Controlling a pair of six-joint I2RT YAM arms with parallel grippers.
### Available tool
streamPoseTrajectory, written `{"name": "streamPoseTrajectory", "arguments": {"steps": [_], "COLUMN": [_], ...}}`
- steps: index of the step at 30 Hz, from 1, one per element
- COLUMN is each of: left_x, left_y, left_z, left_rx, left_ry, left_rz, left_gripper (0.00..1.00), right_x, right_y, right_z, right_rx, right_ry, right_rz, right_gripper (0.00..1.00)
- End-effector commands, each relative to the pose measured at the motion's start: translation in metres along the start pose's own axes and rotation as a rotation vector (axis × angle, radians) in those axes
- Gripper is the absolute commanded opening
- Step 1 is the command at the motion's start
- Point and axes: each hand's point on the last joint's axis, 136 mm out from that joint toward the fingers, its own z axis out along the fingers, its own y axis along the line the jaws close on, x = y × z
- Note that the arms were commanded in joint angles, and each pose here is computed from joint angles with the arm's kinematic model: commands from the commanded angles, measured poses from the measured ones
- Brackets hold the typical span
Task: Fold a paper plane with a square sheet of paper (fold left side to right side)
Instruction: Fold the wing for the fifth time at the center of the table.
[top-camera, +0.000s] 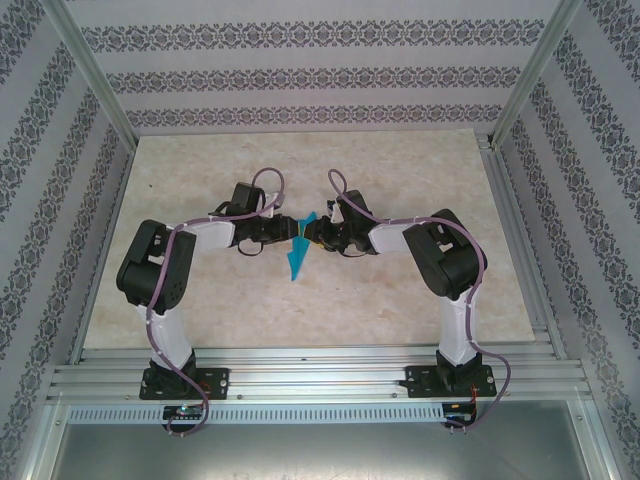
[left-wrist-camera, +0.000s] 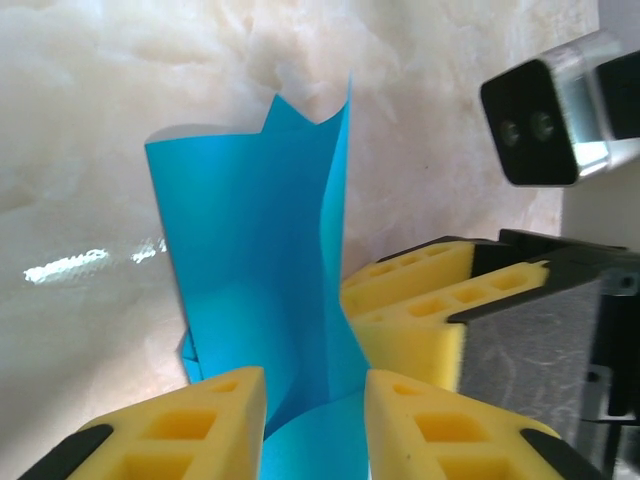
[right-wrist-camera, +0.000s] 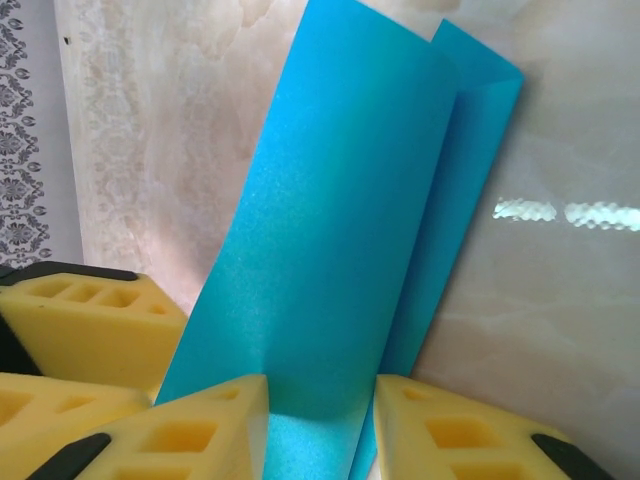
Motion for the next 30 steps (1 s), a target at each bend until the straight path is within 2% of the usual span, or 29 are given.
{"name": "streamPoseTrajectory", "arguments": {"steps": [1, 6, 13, 23, 30], "left_x": [-0.013, -0.012, -0.011, -0.010, -0.007], "left_y": [-0.013, -0.009, -0.007, 0.000, 0.009], "left_z": [-0.012, -0.006, 0.007, 0.013, 0.023], "left_rx": [0.029, 0.033, 0.058, 0.043, 0.027], "left_ry": [-0.050, -0.035, -0.006, 0.008, 0.029], "left_rz": [0.023, 0.012, -0.004, -0.004, -0.011], "left_gripper": [0.33, 0.38, 0.34, 0.11, 0.06], "right_x": [0.009, 0.009, 0.009, 0.007, 0.002], "right_y": [-0.016, -0.014, -0.014, -0.012, -0.006], "right_z": [0.012, 0.011, 0.012, 0.010, -0.004], "right_rx": [0.051, 0.048, 0.047, 0.045, 0.037], "right_ry": [0.026, 0.026, 0.029, 0.026, -0.005], "right_rz": [-0.005, -0.004, -0.003, -0.007, -0.025], "right_gripper": [0.33, 0.33, 0.33, 0.33, 0.36]}}
